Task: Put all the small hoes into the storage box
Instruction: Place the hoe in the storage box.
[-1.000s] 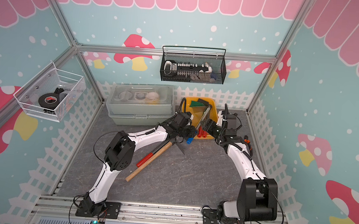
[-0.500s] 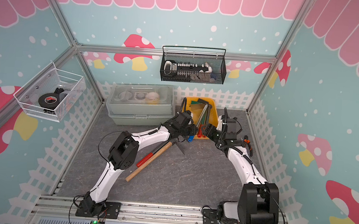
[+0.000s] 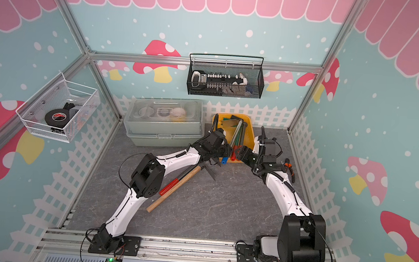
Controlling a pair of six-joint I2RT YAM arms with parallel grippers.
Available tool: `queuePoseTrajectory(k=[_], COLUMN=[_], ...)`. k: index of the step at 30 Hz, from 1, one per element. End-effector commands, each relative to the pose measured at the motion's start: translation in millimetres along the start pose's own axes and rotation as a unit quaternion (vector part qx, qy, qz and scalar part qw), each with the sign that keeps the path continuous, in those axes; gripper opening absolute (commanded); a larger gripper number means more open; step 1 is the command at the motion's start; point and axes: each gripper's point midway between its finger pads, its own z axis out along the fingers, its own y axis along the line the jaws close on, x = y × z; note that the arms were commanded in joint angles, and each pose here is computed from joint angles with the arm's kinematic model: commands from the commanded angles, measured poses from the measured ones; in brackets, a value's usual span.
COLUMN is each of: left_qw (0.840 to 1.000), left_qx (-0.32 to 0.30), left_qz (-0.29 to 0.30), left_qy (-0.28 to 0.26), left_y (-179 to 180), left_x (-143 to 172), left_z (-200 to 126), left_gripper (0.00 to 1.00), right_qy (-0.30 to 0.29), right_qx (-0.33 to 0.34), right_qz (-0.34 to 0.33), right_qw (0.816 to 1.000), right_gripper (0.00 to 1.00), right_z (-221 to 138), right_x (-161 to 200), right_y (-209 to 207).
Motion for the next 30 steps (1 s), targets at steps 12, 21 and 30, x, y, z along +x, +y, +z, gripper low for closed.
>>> queuePoseTrajectory(k=[12, 21, 30], left_qw=[0.999, 0.994, 0.990], left_qx=[0.034, 0.057, 0.042], left_qz=[0.007, 0.066, 0.119], left_qy=[-0.035, -0.064, -0.057], left_y=[-28, -51, -46], left_x=[-22, -44, -45], left_z=[-9, -59, -117], left_gripper=[0.50, 0.64, 0.71], right_qy=[-0.010, -0.010, -0.013], right_qx=[0.002, -0.005, -0.019], right_qz=[-0.007, -0.024, -0.061], right_qw=[1.000, 1.000, 0.998], right_gripper=[0.78, 0.78, 0.78], right_z=[-12, -20, -31], right_x=[0, 9, 23], right_y=[0, 0, 0])
